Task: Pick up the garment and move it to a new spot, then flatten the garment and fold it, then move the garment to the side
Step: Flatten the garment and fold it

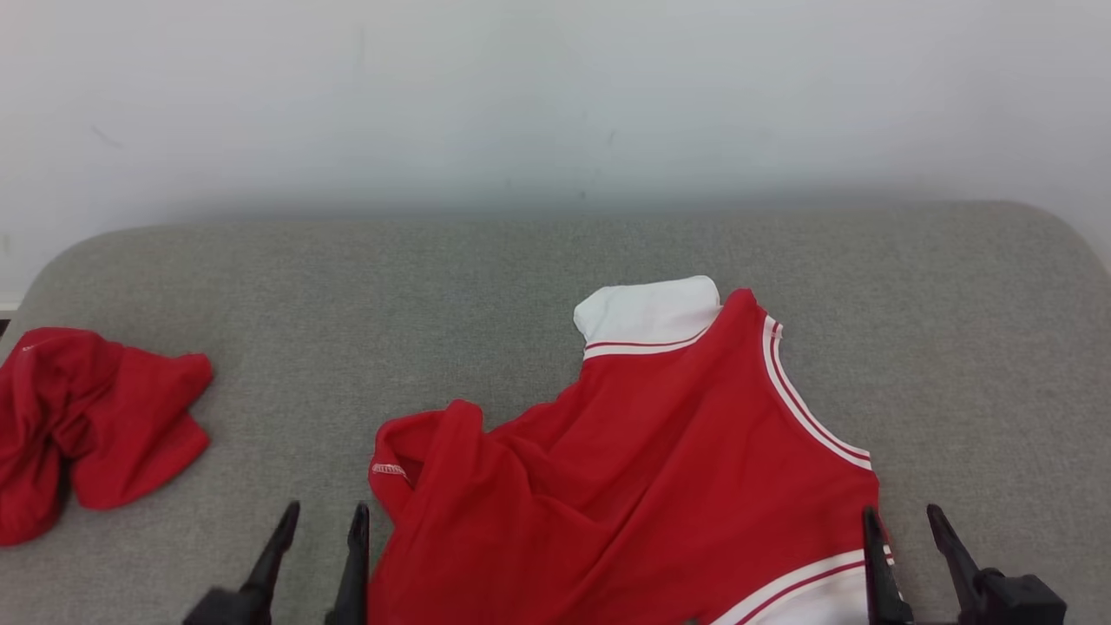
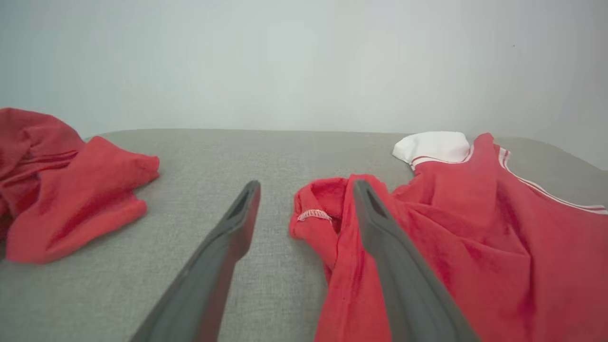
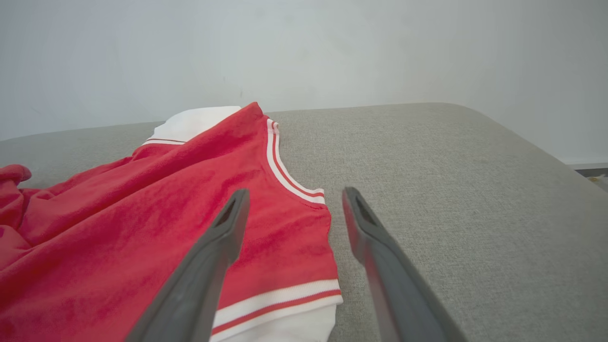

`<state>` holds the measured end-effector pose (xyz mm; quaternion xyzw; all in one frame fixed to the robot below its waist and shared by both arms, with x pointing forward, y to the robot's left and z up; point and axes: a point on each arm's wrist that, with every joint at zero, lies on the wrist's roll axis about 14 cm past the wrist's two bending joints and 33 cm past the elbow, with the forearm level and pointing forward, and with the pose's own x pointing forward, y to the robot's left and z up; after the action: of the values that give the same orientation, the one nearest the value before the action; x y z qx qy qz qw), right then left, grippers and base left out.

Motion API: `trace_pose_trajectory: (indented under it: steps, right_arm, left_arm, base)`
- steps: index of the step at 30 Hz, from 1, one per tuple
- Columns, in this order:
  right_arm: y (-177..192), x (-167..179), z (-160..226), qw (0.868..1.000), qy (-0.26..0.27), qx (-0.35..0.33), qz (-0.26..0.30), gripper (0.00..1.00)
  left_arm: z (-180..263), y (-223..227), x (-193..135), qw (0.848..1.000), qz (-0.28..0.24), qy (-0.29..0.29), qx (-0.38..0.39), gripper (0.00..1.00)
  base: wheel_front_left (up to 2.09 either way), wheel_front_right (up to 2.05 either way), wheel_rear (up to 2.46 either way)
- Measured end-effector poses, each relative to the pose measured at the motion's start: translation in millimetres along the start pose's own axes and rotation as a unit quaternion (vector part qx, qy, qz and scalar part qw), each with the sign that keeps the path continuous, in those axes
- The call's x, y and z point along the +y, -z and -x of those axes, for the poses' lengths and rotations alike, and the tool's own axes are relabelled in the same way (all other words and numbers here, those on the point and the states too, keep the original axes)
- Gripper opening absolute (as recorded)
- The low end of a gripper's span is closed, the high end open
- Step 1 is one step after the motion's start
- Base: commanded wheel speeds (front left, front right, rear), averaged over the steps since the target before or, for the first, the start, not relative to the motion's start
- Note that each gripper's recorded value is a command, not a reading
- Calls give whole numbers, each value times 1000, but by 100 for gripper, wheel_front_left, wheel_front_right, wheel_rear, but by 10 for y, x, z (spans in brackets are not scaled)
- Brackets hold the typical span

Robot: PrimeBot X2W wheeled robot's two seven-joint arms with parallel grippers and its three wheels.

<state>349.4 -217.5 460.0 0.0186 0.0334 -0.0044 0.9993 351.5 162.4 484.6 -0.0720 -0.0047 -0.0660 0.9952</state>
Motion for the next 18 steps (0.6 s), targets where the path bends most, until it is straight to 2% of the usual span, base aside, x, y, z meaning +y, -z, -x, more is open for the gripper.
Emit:
trace_pose_trajectory:
  steps: [6,18]
  right_arm:
    - [-21,42,-77,1000,-2,-3,-5,100]
    - [111,-189,-7,999,42,16,-17,100]
  left_arm:
    - [-432,-82,13,999,-34,33,0,100]
    - [-809,580,1,985,-49,82,145,100]
  base:
    - [0,0,0]
    - [0,0,0]
